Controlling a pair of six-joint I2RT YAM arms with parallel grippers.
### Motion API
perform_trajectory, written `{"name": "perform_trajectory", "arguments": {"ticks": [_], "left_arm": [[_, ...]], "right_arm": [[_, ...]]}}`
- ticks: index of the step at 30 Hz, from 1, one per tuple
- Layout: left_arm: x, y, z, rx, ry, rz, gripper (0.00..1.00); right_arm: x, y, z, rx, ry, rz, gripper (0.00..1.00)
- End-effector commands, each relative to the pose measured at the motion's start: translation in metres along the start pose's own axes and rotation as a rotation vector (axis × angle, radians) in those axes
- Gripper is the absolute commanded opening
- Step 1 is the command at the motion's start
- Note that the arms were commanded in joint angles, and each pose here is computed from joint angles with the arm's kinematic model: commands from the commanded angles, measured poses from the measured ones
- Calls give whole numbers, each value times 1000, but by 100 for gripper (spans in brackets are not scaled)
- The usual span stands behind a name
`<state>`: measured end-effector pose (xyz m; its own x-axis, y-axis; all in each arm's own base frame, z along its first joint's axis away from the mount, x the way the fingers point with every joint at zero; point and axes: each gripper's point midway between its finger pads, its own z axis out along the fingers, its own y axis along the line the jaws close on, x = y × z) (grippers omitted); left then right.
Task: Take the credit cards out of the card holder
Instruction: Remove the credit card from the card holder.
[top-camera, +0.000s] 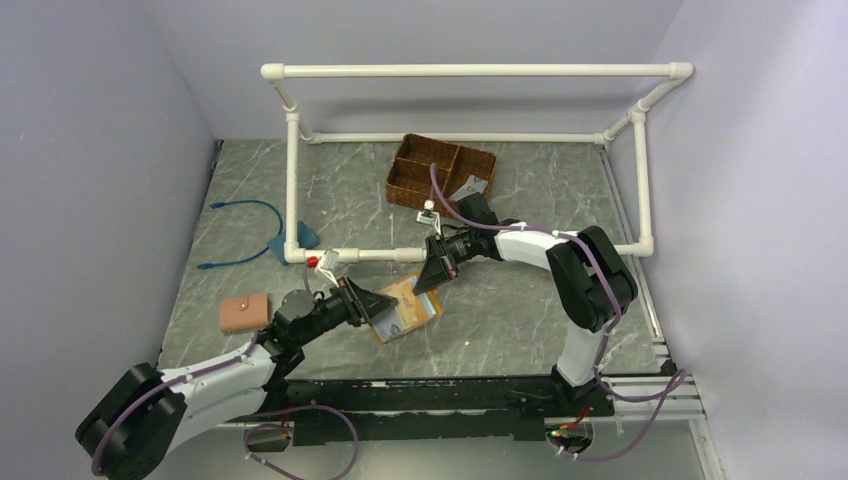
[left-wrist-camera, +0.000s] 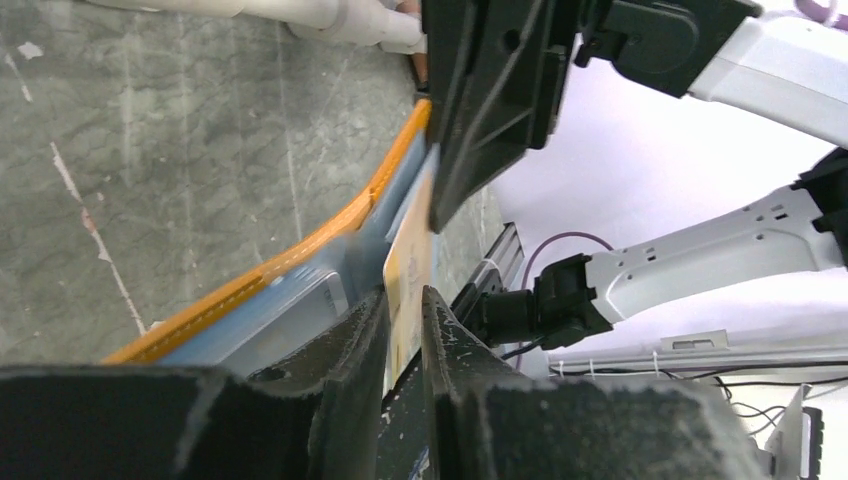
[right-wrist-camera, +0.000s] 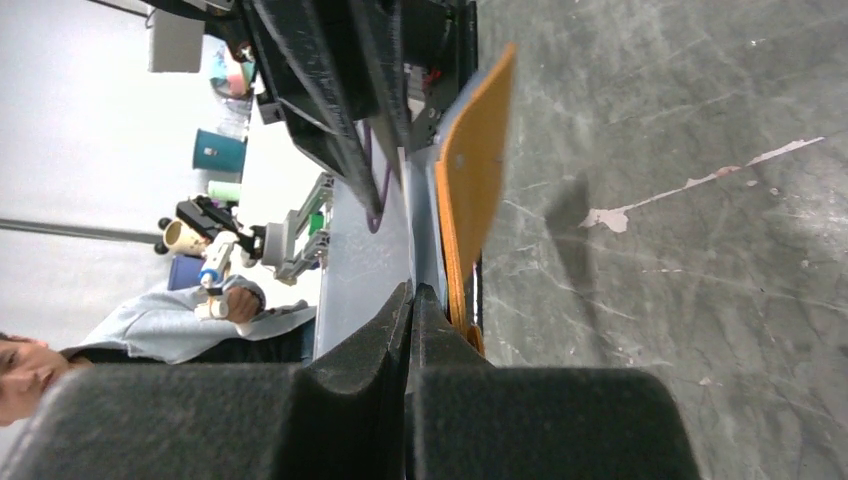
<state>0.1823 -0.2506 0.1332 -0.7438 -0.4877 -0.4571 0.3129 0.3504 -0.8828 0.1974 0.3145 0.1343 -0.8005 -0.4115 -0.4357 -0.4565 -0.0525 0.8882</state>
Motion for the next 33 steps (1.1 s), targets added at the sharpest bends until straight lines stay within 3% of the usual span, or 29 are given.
{"name": "perform_trajectory", "arguments": {"ticks": [1,17,20,24,33], "left_arm": [[-16,-30,-4,110,-66,42,22],[-9,-29,5,121,-19,45,22],[-10,-28,6,120,-23,41,19],[-10,-27,5,118,-27,51,0],[-6,0,-8,25,-58,83,0]], "right_arm": [[-3,-10,3,66,1,-38,0],[-1,-8,5,47,9,-36,0],[-1,-8,5,48,9,-37,0],[-1,-9,5,54,9,-37,0],[5,-32,3,145,38,-61,0]]}}
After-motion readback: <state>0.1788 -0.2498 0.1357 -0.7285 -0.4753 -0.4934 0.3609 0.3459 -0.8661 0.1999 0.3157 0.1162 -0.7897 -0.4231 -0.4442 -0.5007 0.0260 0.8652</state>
